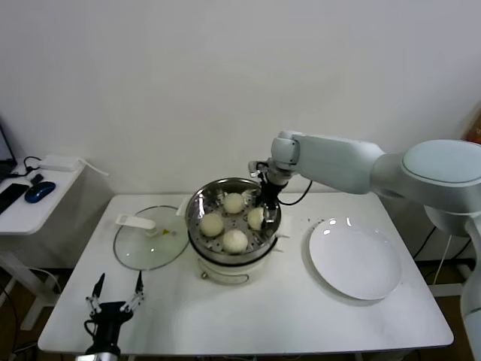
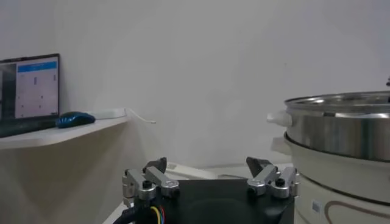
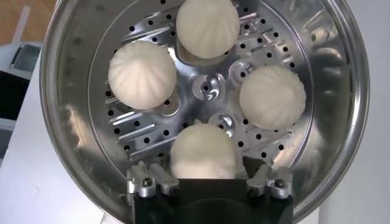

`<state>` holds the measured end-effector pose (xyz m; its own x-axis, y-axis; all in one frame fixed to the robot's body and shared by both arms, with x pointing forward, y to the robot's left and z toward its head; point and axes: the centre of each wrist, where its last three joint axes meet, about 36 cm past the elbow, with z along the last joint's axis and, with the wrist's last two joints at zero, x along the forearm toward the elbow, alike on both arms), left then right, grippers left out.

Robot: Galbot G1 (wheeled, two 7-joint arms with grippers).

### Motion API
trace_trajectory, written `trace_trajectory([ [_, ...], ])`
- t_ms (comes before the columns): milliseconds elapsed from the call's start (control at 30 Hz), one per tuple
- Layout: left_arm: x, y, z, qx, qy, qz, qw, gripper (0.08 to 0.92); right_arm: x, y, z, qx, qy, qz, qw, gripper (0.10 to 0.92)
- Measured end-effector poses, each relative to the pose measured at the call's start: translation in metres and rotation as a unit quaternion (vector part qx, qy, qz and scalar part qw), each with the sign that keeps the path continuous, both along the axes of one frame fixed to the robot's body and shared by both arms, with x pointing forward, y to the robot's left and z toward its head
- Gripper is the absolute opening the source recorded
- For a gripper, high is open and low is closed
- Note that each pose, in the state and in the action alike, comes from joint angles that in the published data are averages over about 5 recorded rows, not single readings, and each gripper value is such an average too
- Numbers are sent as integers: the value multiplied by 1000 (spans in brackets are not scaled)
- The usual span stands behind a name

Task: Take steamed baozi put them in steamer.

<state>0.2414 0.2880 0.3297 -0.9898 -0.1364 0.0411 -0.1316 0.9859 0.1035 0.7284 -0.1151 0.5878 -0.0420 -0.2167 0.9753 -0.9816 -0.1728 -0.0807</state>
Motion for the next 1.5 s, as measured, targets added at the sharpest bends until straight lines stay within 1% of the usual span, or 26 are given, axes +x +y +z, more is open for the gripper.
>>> trace_trajectory([
  [300,0,0,0,0,1,1,1000,823,1,-5,16,7,2,3,1000,823],
  [533,0,-1,1,-1,0,0,1000,823,-3,-17,44,30,-4,3,1000,823],
  [767,4,-2,9,3,-7,-2,1000,823,-5,-54,69,73,-30,-23,997,823],
  [933,3,-2,11,8,-7,-4,1000,823,-10,-92,78,124,-58,-53,989,823],
  [1067,2,-3,12,14,-8,-6,1000,823,-19,-126,77,174,-82,-81,978,823],
  [1200,2,-6,13,17,-9,-11,1000,823,-33,-159,69,225,-109,-112,962,823],
  [1367,-1,-9,16,20,-9,-18,1000,823,-59,-198,46,287,-147,-150,935,823],
  [1500,-3,-9,17,22,-8,-20,1000,823,-86,-218,20,333,-182,-177,908,823],
])
